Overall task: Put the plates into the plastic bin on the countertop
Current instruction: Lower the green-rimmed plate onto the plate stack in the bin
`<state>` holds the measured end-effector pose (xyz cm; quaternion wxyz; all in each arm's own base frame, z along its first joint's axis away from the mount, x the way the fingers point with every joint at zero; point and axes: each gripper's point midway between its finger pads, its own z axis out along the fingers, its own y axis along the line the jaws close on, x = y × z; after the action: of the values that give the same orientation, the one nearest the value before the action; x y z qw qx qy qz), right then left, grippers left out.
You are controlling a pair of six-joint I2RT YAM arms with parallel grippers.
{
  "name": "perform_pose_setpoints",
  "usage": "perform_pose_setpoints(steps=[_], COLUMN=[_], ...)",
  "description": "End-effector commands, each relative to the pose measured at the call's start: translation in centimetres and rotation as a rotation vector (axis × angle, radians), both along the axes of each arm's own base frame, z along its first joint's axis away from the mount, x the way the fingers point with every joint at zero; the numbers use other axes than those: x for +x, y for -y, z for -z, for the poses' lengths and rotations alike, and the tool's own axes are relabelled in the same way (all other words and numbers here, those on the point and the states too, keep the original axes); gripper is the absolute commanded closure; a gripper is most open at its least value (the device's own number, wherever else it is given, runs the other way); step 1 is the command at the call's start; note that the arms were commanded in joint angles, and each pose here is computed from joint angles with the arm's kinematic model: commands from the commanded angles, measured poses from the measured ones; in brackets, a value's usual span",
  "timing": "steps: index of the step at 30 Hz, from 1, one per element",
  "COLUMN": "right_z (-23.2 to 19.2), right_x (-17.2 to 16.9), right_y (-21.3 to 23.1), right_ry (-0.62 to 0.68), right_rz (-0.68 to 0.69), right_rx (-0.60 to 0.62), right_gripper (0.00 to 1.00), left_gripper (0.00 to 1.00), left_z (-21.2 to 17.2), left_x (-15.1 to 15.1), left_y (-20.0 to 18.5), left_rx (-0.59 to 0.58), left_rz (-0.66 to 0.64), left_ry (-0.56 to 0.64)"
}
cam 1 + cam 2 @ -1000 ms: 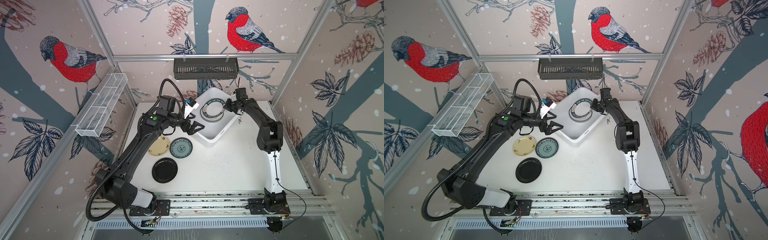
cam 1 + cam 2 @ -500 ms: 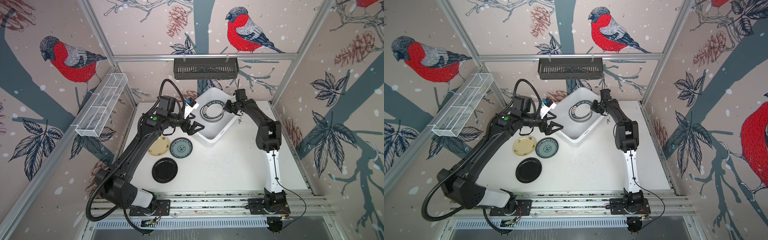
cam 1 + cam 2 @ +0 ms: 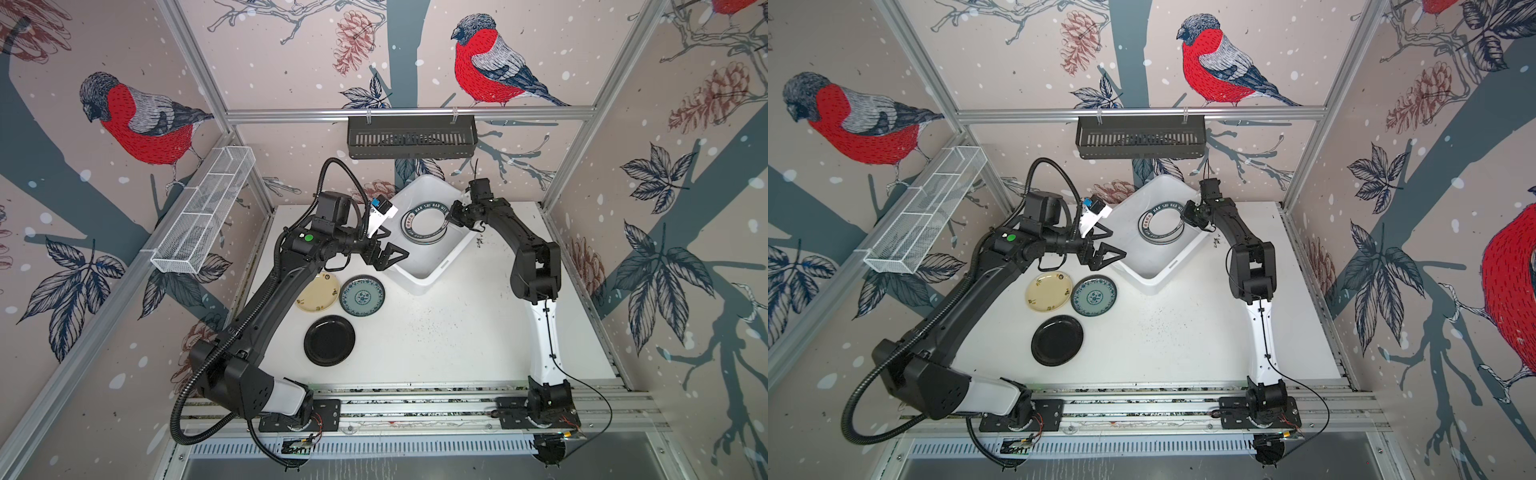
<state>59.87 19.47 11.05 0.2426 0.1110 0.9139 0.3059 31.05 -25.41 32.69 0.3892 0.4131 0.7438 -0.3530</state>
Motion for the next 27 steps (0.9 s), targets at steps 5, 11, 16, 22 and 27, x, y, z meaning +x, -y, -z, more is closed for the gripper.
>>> perform_pose_setpoints(steps=[5,11,16,22,27], right_z=[-0.3,0.0,0.1,0.4,0.5], right_x=[0.3,0.3,0.3,0.4,0.4], right_y=[-0.2,-0.1,0.0,0.3,0.4], right_ry=[0.016,0.010,0.008,0.003,0.000], right_rz=[-0.011,-0.008,-0.005,-0.001,0.002], right_rx=[0.015,0.016,0.014,0.010,0.008], right_gripper=[0.91,0.89,0.86,0.84,0.83], left_gripper=[0.02,0.02,0.02,0.03,0.02], left_z=[-0.5,-0.5,-0.3,-0.3,-0.2], left_x=[-0.3,-0.3,-0.3,-0.3,-0.3], left_y=[0.2,0.2,0.2,0.3,0.3], left_rx=[-0.017,-0.017,-0.016,-0.016,-0.016], left_rz=[0.023,0.024,0.026,0.028,0.028], left_ry=[0.020,0.018,0.015,0.014,0.013])
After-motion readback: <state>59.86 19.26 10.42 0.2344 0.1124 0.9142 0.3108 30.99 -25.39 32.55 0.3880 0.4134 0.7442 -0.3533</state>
